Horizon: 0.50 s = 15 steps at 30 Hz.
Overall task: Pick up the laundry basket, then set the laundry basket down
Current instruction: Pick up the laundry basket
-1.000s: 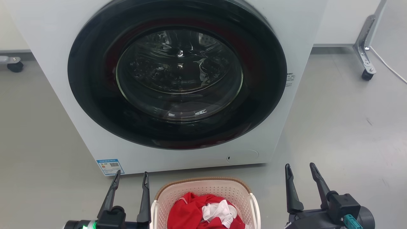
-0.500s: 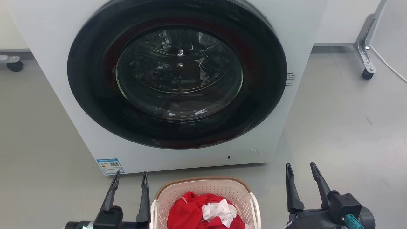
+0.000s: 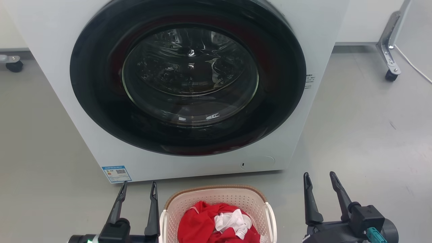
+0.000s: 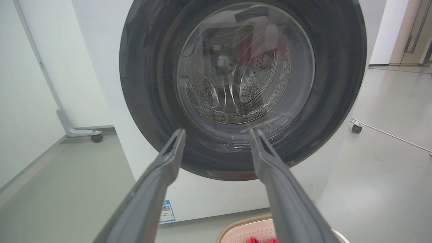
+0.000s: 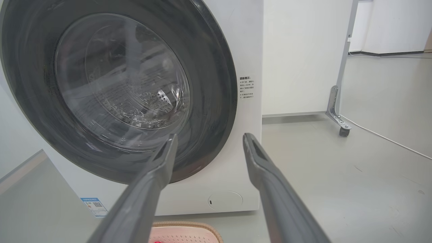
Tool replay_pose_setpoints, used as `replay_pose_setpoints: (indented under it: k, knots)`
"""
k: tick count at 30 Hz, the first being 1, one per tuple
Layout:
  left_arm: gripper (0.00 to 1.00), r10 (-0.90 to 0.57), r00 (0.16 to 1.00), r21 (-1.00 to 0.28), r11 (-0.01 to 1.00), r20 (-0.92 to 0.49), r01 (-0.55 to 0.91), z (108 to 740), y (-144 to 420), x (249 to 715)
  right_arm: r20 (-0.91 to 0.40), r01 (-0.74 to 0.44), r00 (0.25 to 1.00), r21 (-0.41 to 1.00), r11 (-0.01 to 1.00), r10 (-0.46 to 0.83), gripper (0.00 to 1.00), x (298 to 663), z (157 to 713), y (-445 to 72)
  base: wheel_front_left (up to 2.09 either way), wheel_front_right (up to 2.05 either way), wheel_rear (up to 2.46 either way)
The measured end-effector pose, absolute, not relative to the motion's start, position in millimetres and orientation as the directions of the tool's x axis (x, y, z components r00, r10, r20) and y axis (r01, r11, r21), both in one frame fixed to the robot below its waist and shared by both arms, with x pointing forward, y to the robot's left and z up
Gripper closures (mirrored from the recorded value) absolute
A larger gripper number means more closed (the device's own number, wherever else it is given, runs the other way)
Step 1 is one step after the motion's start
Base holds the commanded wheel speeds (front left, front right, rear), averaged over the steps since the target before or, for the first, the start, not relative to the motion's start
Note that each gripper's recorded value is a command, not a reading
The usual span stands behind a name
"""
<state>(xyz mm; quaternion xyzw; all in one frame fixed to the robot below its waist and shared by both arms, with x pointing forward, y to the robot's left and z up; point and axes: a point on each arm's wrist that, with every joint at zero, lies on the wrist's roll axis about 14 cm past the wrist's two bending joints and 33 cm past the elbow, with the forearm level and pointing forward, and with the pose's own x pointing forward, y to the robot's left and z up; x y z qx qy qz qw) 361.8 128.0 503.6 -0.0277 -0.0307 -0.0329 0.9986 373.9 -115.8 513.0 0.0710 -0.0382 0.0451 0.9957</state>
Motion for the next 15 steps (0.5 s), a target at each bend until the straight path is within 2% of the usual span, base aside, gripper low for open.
replay_pose_setpoints:
  k: [15]
  knots:
    - [0.00, -0.069, 0.997, -0.069, 0.995, 0.031, 0.071, 492, 126, 374, 0.064, -0.083, 0.995, 0.147, 0.986, 0.074, 0.00, 389, 505, -119, 0.00, 0.00, 0.00]
